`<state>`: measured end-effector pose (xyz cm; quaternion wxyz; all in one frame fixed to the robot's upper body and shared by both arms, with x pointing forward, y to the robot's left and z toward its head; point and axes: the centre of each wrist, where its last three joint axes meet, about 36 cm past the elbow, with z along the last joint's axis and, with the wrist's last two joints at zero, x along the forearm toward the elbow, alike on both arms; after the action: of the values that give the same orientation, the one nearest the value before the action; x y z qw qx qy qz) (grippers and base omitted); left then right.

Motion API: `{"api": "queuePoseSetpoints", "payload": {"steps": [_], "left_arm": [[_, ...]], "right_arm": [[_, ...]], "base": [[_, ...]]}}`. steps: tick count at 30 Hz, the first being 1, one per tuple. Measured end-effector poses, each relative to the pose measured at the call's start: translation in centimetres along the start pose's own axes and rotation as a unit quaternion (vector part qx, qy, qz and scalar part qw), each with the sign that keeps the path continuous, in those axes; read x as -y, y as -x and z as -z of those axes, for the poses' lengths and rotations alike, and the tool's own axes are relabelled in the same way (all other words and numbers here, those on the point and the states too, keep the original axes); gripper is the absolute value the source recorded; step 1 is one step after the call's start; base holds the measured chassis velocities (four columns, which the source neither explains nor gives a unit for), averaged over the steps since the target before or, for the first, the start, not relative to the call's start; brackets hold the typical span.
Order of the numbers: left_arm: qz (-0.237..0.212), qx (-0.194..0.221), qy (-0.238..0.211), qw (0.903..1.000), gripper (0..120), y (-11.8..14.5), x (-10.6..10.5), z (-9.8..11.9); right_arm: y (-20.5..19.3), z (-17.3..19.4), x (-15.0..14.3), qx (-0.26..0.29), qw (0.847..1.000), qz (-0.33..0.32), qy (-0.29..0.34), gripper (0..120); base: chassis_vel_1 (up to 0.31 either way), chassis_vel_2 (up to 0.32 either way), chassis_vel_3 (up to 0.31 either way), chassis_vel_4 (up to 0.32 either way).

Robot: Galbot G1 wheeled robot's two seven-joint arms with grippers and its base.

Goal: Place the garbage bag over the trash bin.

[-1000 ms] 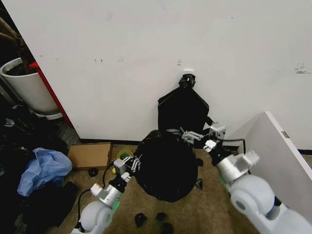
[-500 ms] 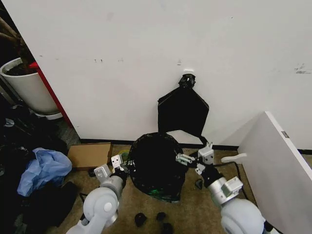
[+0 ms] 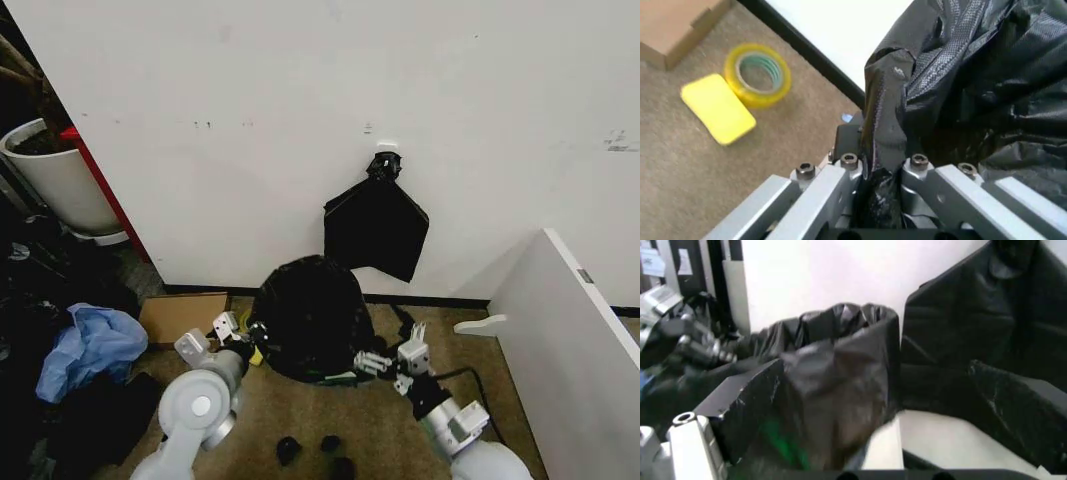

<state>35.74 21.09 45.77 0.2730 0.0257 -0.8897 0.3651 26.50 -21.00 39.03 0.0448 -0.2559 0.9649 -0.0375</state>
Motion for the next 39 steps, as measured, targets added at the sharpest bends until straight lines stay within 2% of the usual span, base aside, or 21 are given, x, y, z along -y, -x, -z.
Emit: {"api": "queuePoseSetpoints", "payload": {"steps": [6,10,18,23,27,30,35,39], "left_arm": [[0.004,0.019,-0.006,0.9998,3,0.1,-1.0,1.5],[-0.004,0.025,-0.017,0.9995,3,-0.2,-0.9,2.4],[-0.027,0.023,-0.016,0.9993,3,-1.5,-0.2,2.3],[-0.035,0.025,-0.014,0.9990,3,-2.0,0.2,2.4],[-0.046,0.024,-0.013,0.9986,3,-2.7,0.6,2.5],[-0.049,0.023,-0.012,0.9985,3,-3.0,0.8,2.5],[-0.056,0.021,-0.011,0.9981,3,-3.6,1.1,2.5],[-0.058,0.020,-0.010,0.9981,3,-3.9,1.2,2.5]], "right_arm": [[-2.2,-1.0,-1.1,-0.028,0.999,0.005,0.015,100],[-2.6,-1.6,-1.2,-0.047,0.999,0.001,0.013,100],[-1.1,-2.6,-0.2,-0.046,0.999,-0.011,0.020,100],[-0.9,-4.2,1.3,-0.044,0.999,0.002,-0.027,100],[-1.2,-6.7,3.4,-0.002,0.995,0.067,-0.076,100],[-1.1,-7.4,3.9,0.006,0.993,0.075,-0.089,100],[-0.1,-8.9,5.2,0.019,0.990,0.054,-0.130,100],[0.6,-9.6,6.9,0.047,0.982,0.040,-0.181,100]], "base": [[0.000,0.000,0.000,0.000],[0.000,0.000,0.000,0.000],[0.000,0.000,0.000,0.000],[0.000,0.000,0.000,0.000],[0.000,0.000,0.000,0.000],[0.000,0.000,0.000,0.000],[0.000,0.000,0.000,0.000],[0.000,0.000,0.000,0.000]]}}
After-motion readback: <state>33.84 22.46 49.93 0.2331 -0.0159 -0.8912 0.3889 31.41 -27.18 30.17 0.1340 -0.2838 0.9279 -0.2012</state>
